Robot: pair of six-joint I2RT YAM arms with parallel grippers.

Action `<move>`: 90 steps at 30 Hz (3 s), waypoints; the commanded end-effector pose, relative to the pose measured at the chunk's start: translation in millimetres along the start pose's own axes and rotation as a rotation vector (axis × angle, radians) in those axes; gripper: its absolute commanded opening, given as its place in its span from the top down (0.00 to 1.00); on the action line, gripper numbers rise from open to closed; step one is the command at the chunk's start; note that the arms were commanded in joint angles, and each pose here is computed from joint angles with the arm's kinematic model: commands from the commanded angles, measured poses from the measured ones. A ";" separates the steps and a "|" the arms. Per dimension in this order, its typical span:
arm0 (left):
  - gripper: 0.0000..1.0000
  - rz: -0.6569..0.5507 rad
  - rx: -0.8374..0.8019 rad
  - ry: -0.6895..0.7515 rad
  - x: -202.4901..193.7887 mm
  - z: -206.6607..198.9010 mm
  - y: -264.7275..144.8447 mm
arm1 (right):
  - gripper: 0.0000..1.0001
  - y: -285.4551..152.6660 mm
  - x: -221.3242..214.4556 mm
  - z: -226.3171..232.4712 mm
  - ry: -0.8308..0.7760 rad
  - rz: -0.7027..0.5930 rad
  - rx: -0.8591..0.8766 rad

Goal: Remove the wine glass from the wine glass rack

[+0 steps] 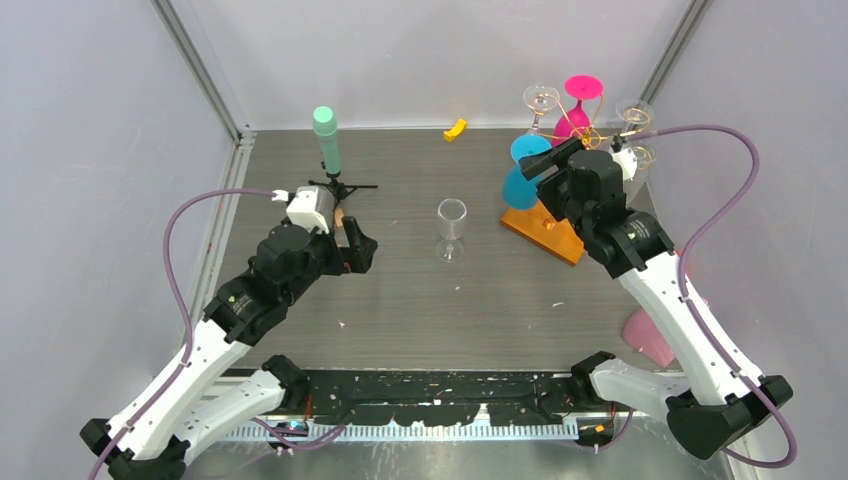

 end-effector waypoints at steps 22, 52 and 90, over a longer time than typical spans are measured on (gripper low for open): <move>0.00 -0.036 -0.061 -0.035 9.2 -9.2 -0.4 | 0.47 11.4 7.2 1.7 0.308 -0.161 0.143; 0.00 -0.071 -0.093 -0.051 11.9 -12.0 0.8 | 1.00 2.9 25.6 32.0 0.427 -0.187 0.344; 0.00 -0.051 -0.086 -0.045 6.4 -9.4 1.1 | 1.00 3.2 47.3 28.0 0.532 -0.339 0.293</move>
Point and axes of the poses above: each gripper's point midway between its finger pads, its own y axis out along the fingers, its own z axis along the line the jaws close on, x = y × z, the point moved 10 cm from there along -y, back along the fingers, and after that the axes turned 2 degrees about -y, right-handed, at the moved point
